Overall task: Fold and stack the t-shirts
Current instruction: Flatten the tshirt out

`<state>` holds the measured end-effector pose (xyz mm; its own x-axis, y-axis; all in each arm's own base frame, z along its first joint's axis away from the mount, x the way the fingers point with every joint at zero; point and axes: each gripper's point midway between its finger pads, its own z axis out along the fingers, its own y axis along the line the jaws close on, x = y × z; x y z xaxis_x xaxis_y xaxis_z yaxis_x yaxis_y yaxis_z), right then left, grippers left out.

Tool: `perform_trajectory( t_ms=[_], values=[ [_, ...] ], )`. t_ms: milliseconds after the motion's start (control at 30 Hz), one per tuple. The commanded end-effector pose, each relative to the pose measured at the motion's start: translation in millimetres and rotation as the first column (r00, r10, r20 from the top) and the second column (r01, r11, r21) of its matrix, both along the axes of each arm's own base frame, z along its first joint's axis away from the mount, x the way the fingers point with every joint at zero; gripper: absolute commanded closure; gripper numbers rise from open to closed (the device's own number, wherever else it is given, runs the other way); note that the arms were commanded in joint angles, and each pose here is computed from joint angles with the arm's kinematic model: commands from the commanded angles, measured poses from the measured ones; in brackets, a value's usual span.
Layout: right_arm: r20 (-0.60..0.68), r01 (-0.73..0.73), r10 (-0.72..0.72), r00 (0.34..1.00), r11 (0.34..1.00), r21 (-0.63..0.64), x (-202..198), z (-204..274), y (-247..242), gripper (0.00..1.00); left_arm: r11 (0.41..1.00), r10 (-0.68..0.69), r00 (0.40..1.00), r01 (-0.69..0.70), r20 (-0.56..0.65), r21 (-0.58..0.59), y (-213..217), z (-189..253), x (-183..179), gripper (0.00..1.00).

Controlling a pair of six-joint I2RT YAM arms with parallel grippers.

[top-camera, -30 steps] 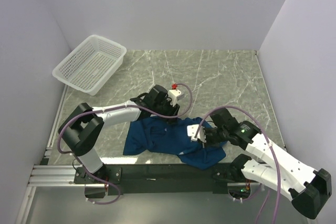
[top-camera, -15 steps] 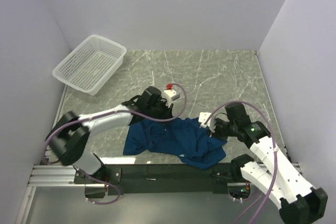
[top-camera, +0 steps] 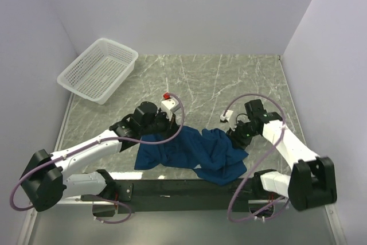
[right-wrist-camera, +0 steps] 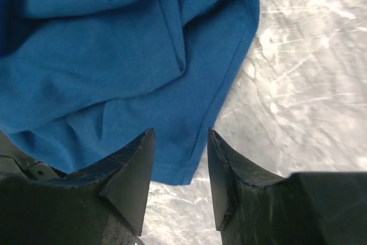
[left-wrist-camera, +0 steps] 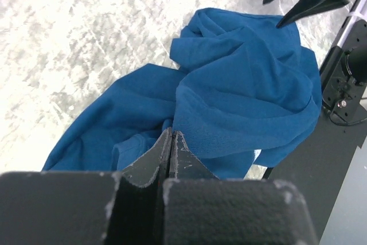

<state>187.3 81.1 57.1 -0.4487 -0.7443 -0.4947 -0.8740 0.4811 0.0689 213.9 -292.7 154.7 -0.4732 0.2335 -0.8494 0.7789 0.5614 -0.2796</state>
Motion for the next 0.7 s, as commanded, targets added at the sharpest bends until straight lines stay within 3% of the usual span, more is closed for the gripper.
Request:
perform_trajectory(
  t_ms=[0,433,667],
  values=[
    [-0.025,0.048,-0.048,0.999,0.999,-0.002,16.3,6.2,1.4,0.50,0.998,0.042,0.998,-0.039,0.051,-0.051,5.8,24.5,3.8,0.99],
    [-0.193,0.095,-0.109,0.975,0.992,-0.084,8.5,-35.9,-7.5,0.50,0.994,0.080,0.993,-0.074,0.084,-0.078,23.1,38.9,-3.9,0.99],
    [-0.203,0.125,-0.143,0.969,0.987,-0.100,15.1,-44.6,-8.4,0.57,0.992,0.077,0.994,-0.068,0.078,-0.109,23.3,44.3,-8.6,0.99]
  ],
)
